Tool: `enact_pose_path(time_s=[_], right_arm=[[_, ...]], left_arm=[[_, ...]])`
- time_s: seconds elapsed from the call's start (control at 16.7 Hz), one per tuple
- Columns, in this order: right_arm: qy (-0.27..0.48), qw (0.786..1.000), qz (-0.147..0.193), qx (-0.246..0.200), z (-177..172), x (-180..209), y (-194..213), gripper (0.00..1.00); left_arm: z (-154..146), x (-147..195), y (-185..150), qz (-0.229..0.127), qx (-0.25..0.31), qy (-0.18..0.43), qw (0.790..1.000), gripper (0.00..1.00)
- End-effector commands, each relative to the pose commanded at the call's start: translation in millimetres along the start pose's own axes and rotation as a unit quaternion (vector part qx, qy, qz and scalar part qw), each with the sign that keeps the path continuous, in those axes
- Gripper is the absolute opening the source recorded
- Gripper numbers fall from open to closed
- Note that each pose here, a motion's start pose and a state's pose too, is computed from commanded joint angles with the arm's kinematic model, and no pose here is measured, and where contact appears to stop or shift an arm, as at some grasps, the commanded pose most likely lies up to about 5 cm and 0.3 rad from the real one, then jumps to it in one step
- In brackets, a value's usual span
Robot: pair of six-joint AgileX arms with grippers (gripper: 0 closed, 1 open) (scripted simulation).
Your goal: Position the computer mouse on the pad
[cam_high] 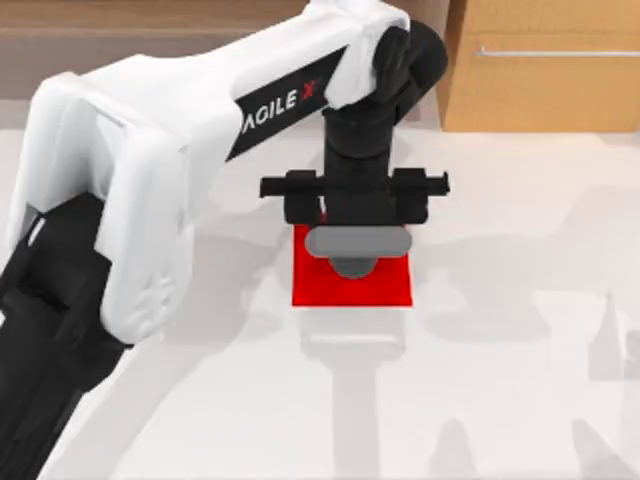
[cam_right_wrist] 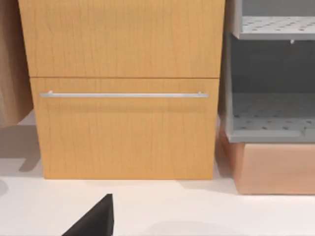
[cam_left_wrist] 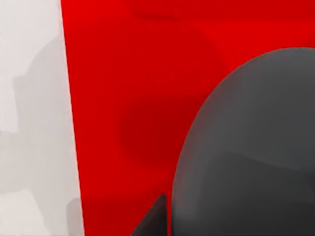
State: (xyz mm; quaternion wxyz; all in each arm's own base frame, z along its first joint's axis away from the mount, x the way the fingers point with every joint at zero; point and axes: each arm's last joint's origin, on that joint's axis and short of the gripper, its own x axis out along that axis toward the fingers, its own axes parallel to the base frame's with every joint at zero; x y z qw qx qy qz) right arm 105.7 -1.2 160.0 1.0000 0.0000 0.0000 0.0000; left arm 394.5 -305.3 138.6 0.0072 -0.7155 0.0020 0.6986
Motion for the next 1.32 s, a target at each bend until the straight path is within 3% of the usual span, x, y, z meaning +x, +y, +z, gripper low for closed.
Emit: enact_pose_path(time_s=[0.18, 0.96, 1.32], right_arm=[[0.000, 1.000, 0.000, 0.000, 0.0, 0.0, 0.0, 1.00], [0.000, 1.000, 0.000, 0.000, 0.0, 0.0, 0.0, 1.00], [0.000, 1.000, 0.000, 0.000, 0.0, 0.0, 0.0, 1.00]], left_arm=[[0.0, 0.0, 0.0, 0.000, 0.000, 0.000, 1.000, 0.00], [0.0, 0.0, 0.0, 0.000, 0.000, 0.000, 1.000, 0.98], [0.0, 0.0, 0.0, 0.000, 0.000, 0.000, 1.000, 1.00]])
